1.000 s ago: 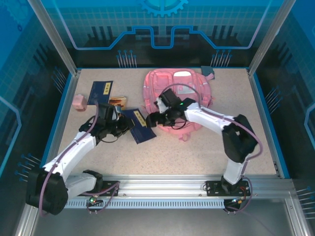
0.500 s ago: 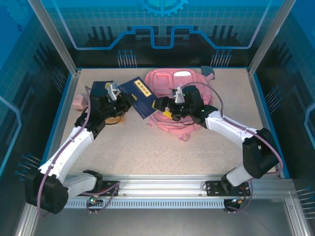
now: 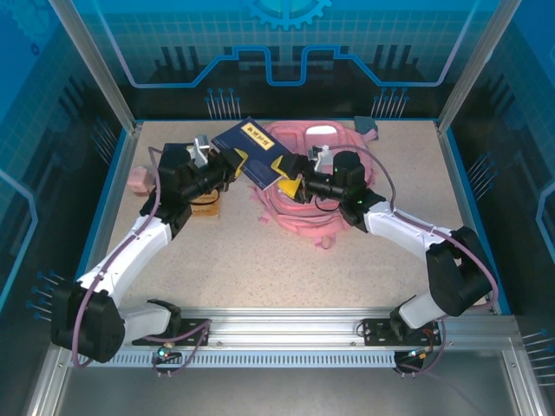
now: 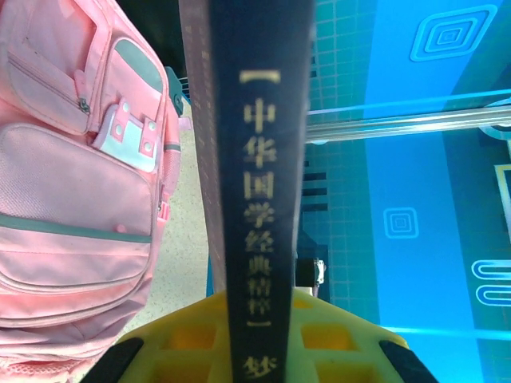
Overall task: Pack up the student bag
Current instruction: Pass the book.
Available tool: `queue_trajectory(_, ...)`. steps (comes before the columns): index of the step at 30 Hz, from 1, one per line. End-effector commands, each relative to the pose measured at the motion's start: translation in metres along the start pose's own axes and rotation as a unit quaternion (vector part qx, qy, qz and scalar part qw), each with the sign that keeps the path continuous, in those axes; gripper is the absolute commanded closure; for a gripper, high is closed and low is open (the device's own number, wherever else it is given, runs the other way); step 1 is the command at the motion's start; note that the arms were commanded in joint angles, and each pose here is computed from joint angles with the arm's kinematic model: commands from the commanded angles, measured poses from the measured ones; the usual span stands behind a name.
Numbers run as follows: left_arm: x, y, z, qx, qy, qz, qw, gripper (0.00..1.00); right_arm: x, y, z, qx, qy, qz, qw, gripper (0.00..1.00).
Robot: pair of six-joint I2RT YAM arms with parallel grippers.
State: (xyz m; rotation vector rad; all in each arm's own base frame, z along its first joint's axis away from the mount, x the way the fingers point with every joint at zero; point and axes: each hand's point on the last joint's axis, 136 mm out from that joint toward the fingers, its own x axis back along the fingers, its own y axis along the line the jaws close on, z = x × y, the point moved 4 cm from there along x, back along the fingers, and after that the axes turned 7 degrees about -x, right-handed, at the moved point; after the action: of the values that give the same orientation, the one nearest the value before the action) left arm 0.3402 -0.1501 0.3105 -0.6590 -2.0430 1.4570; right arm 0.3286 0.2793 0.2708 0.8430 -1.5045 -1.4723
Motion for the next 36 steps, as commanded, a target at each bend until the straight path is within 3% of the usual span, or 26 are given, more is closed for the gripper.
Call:
queue_trajectory(1, -0.001, -0.024, -0.004, -0.008, 0.003, 0.046, 0.999, 0.98, -0.003, 0.005, -0.004, -0.021, -0.004, -0.033, 0.999, 0.31)
queue_trajectory(3, -0.003, -0.022, -0.004, -0.007, 0.004, 0.045, 0.999, 0.98, -0.003, 0.005, -0.006, -0.024, -0.01, -0.036, 0.999, 0.39)
queue_trajectory(9, -0.008, -0.006, 0.001, -0.013, 0.015, 0.035, 0.999, 0.91, -0.001, 0.01, -0.014, 0.004, -0.019, -0.046, 0.999, 0.73)
queue_trajectory(13, -0.009, 0.013, 0.009, -0.022, 0.035, 0.004, 0.999, 0.68, 0.009, 0.005, -0.021, 0.041, -0.04, 0.01, 0.998, 0.88)
queue_trajectory(17, -0.008, 0.041, 0.02, -0.076, 0.076, -0.073, 0.992, 0.39, 0.038, -0.005, -0.031, 0.094, -0.088, 0.106, 0.986, 0.93)
queue_trajectory(19, -0.007, 0.055, 0.027, -0.117, 0.098, -0.115, 0.982, 0.29, 0.058, -0.01, -0.037, 0.118, -0.115, 0.15, 0.975, 0.94)
queue_trajectory(25, -0.022, 0.079, 0.055, -0.264, 0.187, -0.194, 0.926, 0.13, 0.128, -0.015, -0.052, 0.179, -0.191, 0.27, 0.927, 0.94)
queue_trajectory(30, -0.058, 0.073, 0.087, -0.378, 0.255, -0.173, 0.873, 0.05, 0.177, -0.018, -0.059, 0.183, -0.236, 0.329, 0.896, 0.93)
queue_trajectory(36, -0.108, 0.081, 0.113, -0.498, 0.321, -0.182, 0.785, 0.03, 0.215, -0.022, -0.06, 0.172, -0.274, 0.352, 0.878, 0.92)
